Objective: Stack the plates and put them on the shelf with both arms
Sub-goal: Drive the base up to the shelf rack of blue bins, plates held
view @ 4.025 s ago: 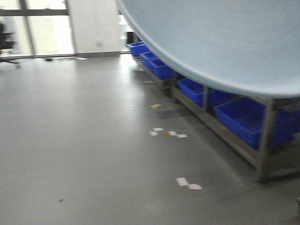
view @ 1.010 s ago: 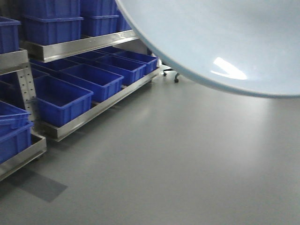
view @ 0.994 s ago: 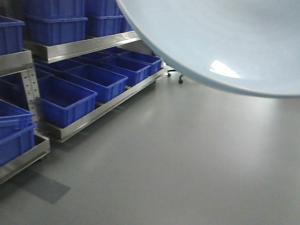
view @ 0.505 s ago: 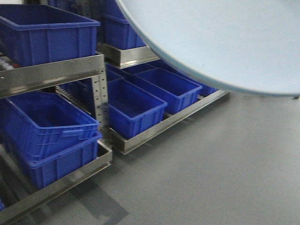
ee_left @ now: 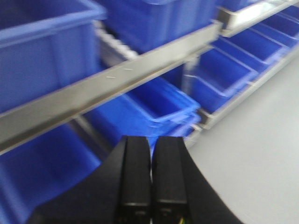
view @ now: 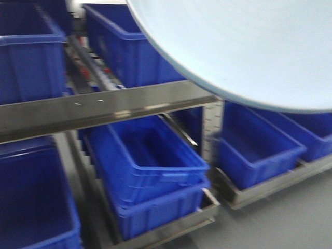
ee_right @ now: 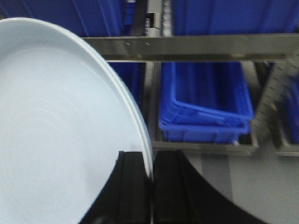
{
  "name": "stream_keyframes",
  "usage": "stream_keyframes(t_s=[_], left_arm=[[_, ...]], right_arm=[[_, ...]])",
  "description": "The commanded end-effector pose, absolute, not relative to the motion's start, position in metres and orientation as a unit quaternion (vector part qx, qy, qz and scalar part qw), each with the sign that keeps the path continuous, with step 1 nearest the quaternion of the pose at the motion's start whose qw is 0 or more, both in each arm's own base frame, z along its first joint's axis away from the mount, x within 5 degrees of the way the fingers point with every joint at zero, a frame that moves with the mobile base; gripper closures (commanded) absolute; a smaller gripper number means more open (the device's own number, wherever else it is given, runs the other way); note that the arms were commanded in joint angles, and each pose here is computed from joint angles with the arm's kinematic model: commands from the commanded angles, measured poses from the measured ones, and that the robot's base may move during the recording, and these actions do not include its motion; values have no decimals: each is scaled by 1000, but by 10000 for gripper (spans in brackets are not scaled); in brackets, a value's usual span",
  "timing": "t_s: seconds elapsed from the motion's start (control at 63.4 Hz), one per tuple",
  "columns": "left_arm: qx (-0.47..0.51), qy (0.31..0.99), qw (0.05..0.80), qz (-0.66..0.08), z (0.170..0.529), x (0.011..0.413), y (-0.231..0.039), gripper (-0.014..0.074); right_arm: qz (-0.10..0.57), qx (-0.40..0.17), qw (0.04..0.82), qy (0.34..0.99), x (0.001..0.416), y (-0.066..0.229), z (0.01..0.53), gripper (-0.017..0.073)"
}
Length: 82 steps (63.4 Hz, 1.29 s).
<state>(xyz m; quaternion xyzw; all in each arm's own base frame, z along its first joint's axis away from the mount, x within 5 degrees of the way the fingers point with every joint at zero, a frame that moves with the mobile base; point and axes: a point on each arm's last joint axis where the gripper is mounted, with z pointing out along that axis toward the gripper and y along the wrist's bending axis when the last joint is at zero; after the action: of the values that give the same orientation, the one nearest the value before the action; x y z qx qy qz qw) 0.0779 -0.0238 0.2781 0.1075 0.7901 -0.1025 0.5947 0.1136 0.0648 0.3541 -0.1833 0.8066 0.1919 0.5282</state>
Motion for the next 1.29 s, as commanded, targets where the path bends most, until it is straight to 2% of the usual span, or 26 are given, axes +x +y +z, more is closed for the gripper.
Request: stream_keyframes(t_s=[0.0, 1.279], left_arm=[[106, 760, 630, -117, 294, 79, -26, 510], [106, 760, 630, -117, 294, 79, -26, 510]], right_arm=[[201, -166, 577, 774, 115, 64, 372, 503], [201, -166, 577, 774, 115, 64, 372, 503]])
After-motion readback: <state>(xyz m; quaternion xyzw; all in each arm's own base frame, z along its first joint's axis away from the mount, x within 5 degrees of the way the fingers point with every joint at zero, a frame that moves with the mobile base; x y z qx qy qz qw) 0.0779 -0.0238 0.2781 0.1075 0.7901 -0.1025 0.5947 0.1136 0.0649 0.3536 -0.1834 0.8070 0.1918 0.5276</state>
